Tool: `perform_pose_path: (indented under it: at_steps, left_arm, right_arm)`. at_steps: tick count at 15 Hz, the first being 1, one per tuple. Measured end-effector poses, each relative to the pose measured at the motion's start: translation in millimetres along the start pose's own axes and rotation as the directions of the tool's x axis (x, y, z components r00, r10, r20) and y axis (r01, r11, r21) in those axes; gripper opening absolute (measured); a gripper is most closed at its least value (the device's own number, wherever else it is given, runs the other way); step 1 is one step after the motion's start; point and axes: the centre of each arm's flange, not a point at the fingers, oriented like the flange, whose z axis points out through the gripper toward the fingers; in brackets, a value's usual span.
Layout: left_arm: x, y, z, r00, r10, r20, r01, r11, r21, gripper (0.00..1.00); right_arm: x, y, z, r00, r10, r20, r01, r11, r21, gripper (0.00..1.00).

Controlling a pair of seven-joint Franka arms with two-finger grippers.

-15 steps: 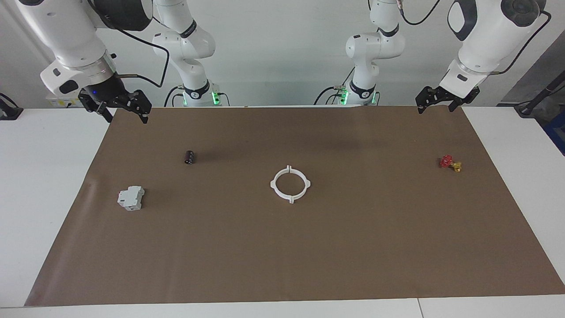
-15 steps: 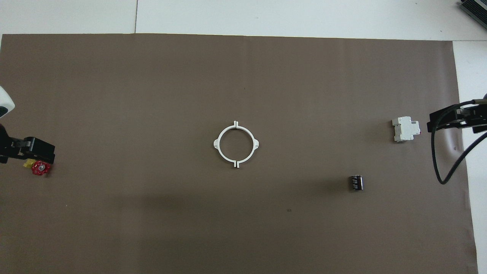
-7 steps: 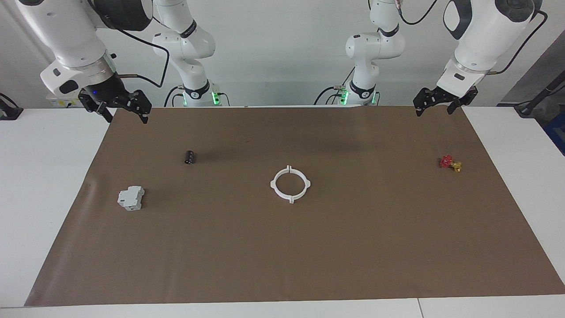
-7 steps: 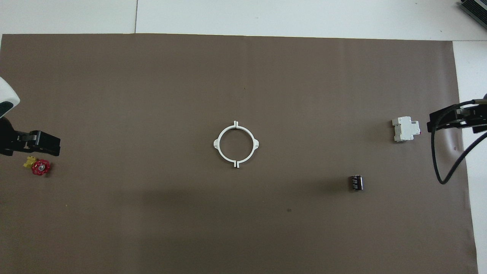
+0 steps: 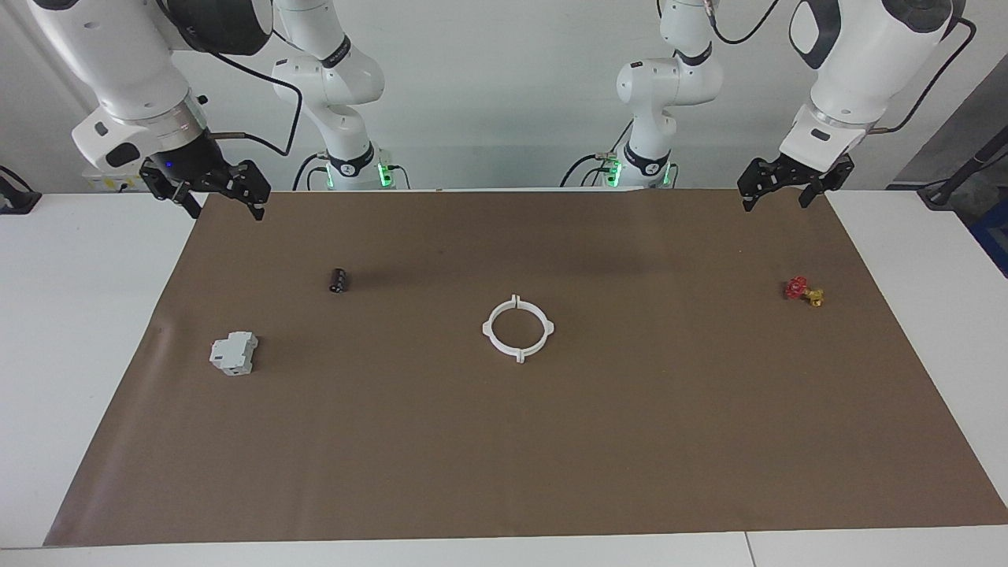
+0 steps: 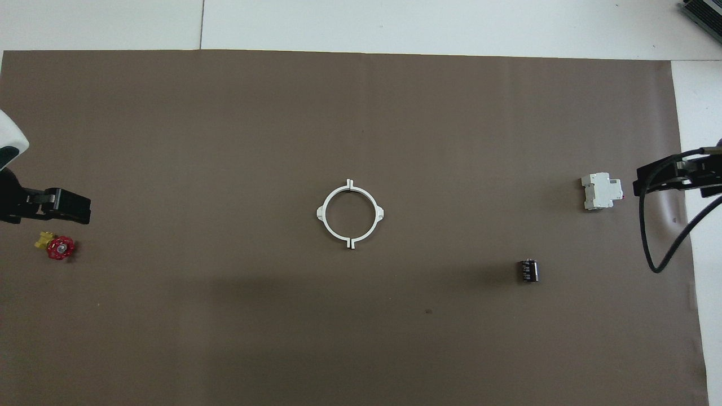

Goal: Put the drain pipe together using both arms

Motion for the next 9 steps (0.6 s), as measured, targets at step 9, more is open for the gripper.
perform_pose_path:
  at_steps: [9]
  left_arm:
    - [0.5,-2.7,-1.0,1.0,-0.007,-0.009,0.007,1.0,-0.001,1.0]
  right_arm:
    - [0.0,0.0,0.0,1.0,0.0,0.0,0.0,1.0,0.0,1.0]
